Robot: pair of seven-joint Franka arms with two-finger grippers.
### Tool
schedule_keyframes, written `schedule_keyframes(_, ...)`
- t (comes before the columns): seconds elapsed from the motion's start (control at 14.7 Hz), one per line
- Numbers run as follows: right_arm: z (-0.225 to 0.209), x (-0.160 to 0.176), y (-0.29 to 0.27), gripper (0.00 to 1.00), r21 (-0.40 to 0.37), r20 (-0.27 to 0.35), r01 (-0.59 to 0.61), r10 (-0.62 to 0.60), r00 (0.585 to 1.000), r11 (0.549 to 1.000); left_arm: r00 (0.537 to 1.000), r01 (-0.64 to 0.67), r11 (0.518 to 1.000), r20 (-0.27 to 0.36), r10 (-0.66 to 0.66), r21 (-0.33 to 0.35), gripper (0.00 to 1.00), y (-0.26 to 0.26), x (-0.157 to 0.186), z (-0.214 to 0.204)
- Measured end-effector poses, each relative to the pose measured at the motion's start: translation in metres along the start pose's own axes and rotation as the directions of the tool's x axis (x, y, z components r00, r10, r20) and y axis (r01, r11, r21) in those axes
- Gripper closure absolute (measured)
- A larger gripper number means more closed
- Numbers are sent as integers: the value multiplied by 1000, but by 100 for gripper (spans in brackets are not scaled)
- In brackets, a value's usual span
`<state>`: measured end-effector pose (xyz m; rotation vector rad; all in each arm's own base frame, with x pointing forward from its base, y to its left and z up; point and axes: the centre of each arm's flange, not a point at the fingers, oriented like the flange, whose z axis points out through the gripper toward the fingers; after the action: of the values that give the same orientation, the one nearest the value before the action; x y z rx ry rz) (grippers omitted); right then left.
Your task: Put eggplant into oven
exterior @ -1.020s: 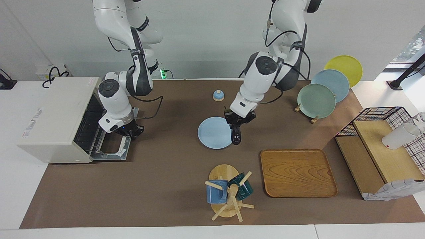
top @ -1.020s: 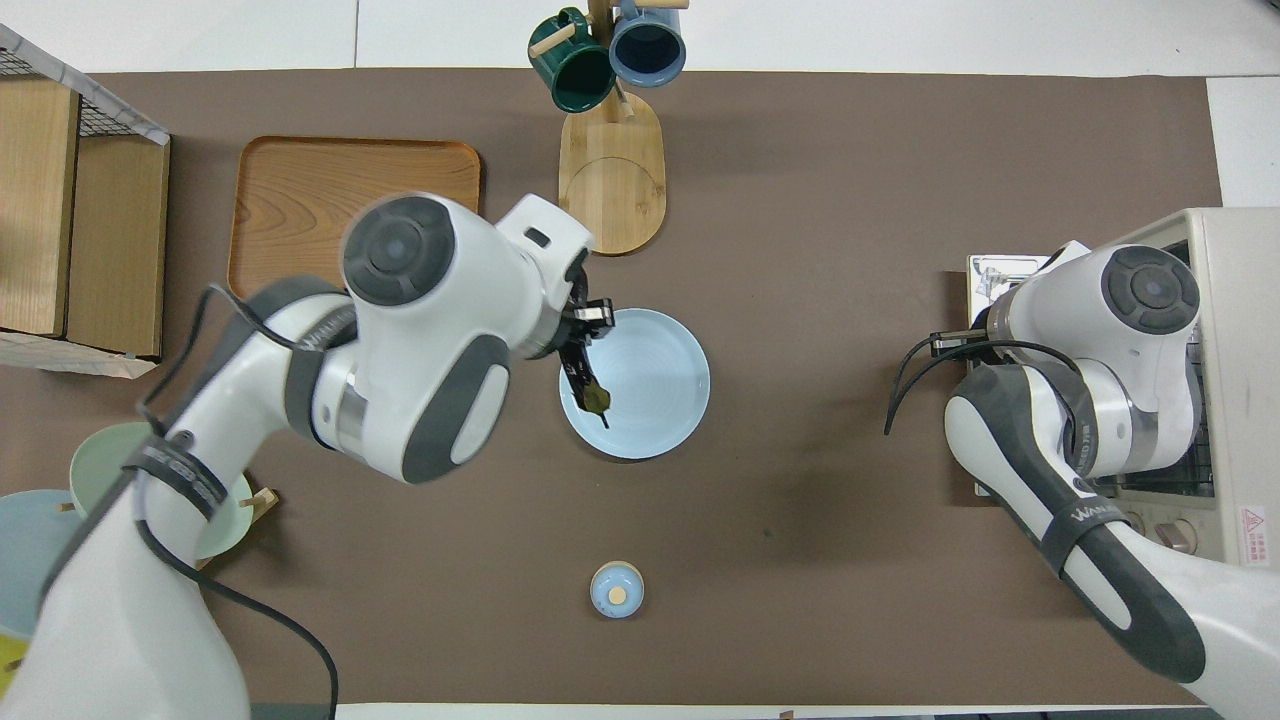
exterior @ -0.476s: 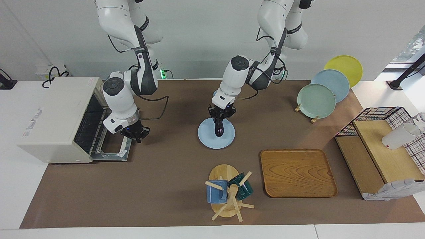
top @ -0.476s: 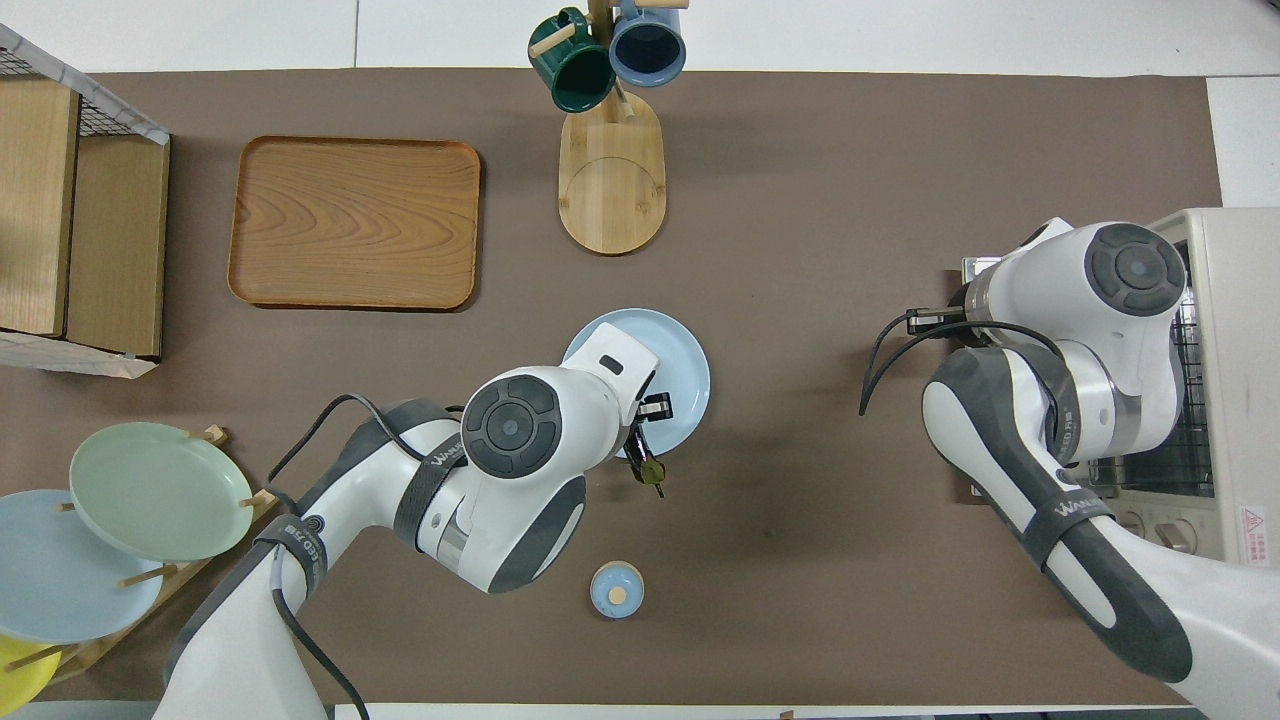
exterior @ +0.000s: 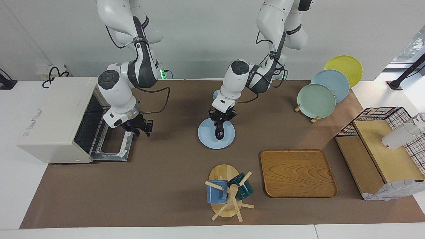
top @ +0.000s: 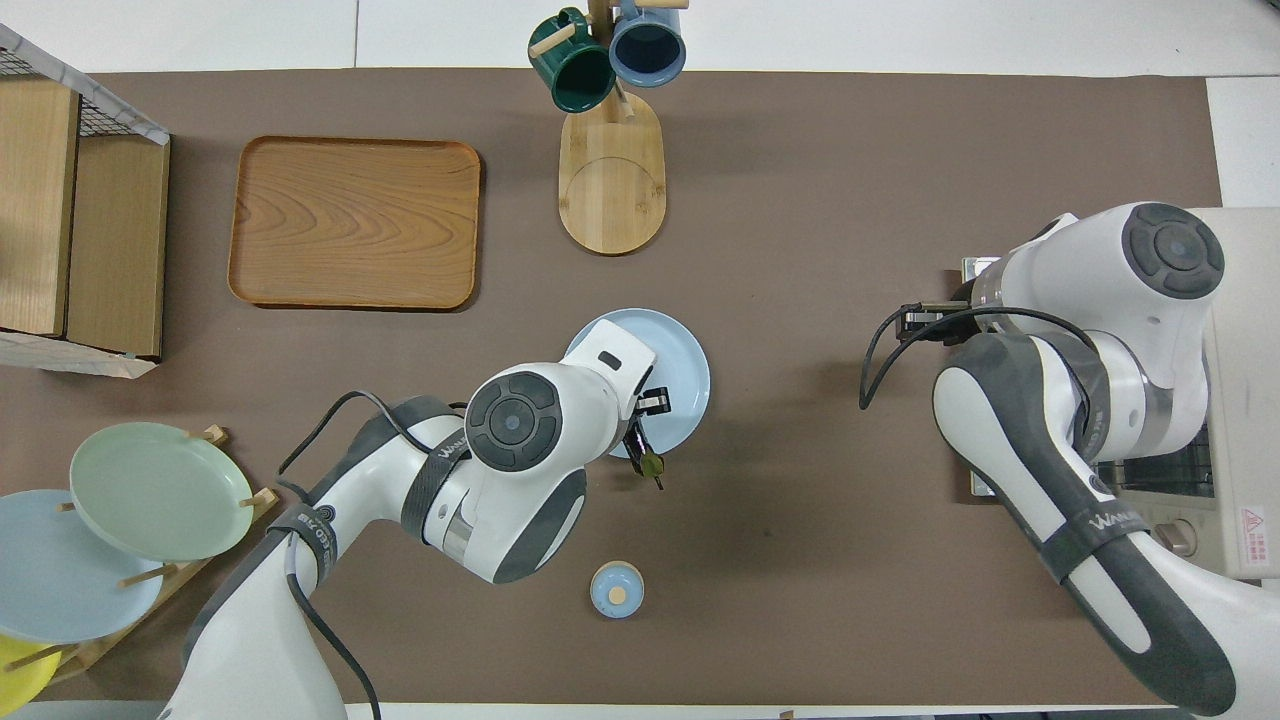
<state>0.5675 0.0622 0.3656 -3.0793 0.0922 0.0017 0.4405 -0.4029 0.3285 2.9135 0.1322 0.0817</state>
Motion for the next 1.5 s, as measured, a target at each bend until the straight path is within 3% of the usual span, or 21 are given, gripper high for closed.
schedule_keyframes(0.2, -8, 3, -2, 7, 3, -16, 3, -3, 1000, 1000, 1000, -16, 1000, -3, 16, -2, 70, 0, 2, -1)
schedule_keyframes(0.27, -11, 4, -3, 0, 4, -22, 4, -4, 1000, 1000, 1000, -21, 1000, -7, 21, -4, 63, -1, 5, -3)
schedule_keyframes(0.48, -15, 5, -4, 0, 5, -25, 5, -5, 1000, 1000, 1000, -13, 1000, -15, 13, -5, 34, -6, 21, -13)
schedule_keyframes(0.68, -14, 4, -4, 0, 4, -16, 6, -6, 1000, 1000, 1000, -17, 1000, 23, 16, 26, 1, -25, 60, -42)
schedule_keyframes(1.02, -48, 8, -49, 0, 6, 9, 66, -66, 998, 998, 998, -41, 998, 48, 39, 44, 0, -96, 139, -128)
schedule_keyframes(1.29, -70, -10, -169, 0, 28, -36, 47, -46, 998, 999, 994, -103, 990, 53, 98, 97, 0, -169, 183, -189)
schedule_keyframes(1.5, -67, -38, -272, 0, 30, -58, 19, -17, 998, 999, 988, -145, 981, 69, 137, 125, 0, -209, 197, -229)
